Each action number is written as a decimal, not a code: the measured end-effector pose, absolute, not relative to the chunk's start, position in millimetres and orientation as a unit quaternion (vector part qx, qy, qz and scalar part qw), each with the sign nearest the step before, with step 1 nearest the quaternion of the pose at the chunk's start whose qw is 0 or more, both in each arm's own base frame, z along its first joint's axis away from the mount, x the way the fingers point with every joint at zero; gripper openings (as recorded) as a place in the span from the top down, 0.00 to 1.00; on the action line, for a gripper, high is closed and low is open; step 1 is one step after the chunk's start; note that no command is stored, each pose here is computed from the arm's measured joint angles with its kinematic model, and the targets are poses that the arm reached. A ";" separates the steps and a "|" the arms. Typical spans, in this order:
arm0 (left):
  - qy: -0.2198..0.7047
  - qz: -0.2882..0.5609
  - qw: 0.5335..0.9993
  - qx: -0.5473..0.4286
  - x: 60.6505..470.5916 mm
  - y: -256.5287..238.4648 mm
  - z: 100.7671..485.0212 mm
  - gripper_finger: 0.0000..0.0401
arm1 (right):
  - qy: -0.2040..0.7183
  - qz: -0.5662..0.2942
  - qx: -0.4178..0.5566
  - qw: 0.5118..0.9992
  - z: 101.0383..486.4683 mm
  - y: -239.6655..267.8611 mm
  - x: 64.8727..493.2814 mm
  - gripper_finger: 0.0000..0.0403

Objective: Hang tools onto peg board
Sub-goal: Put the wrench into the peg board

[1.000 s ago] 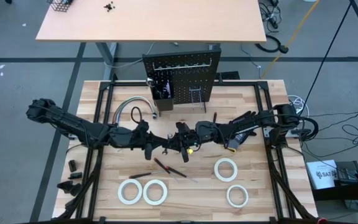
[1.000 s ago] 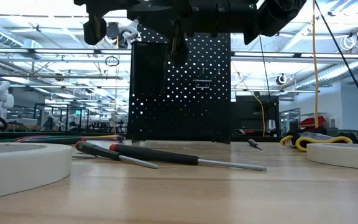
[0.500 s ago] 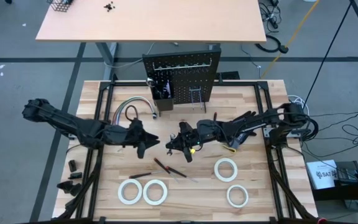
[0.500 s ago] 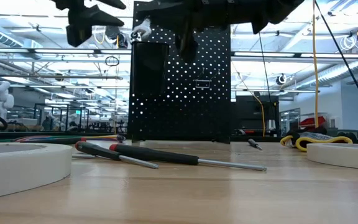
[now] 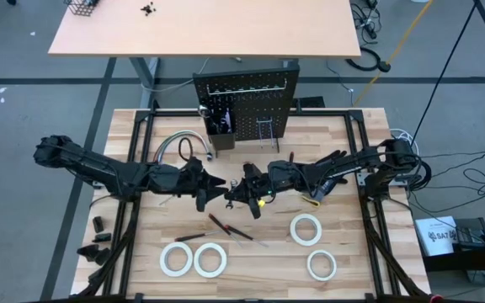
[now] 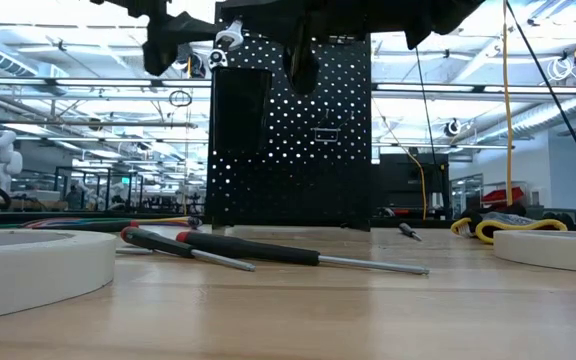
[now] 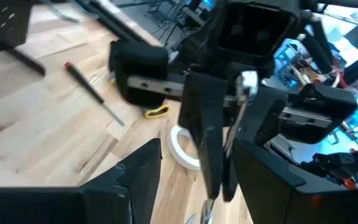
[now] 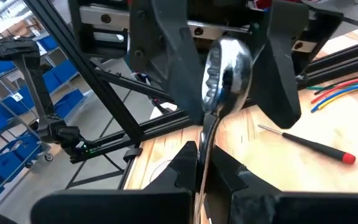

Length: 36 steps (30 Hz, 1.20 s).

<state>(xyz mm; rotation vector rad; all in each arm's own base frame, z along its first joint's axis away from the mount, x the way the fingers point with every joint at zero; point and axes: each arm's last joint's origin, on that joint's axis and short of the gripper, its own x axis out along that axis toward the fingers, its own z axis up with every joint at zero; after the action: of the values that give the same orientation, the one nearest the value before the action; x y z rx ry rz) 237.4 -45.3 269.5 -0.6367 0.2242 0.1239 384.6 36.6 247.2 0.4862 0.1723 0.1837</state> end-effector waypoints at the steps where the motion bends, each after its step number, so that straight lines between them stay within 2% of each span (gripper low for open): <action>1: 0.109 0.055 0.944 -0.307 239.5 -44.7 269.0 0.50 | 0.086 0.091 0.240 0.963 247.0 36.6 384.6 0.98; 4: 0.107 0.031 0.945 -0.307 246.4 -43.2 266.9 0.50 | 0.087 0.090 0.240 0.963 246.9 36.6 384.6 0.98; 17: 0.063 0.024 0.966 -0.248 264.5 -43.3 262.1 0.50 | 0.101 0.084 0.240 0.962 243.7 36.3 384.3 0.98; 25: 0.075 0.036 0.967 -0.241 274.6 -38.3 250.2 0.56 | 0.111 0.080 0.240 0.961 241.5 36.2 384.1 0.98; 29: 0.078 0.035 0.967 -0.240 275.3 -38.6 249.1 0.67 | 0.115 0.078 0.240 0.961 240.3 36.0 384.1 0.98; 34: 0.071 0.031 0.971 -0.227 272.9 -38.2 253.4 0.95 | 0.114 0.072 0.240 0.961 240.3 34.9 384.3 0.99; 36: 0.070 0.030 0.971 -0.226 272.4 -38.0 254.2 0.97 | 0.113 0.072 0.240 0.962 240.5 34.9 384.4 0.99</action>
<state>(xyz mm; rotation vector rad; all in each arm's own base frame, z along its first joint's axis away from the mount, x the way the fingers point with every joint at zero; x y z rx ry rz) 272.4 -38.0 254.2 -0.4569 0.1419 0.0607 384.4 34.9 240.5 0.4852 0.2283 0.1449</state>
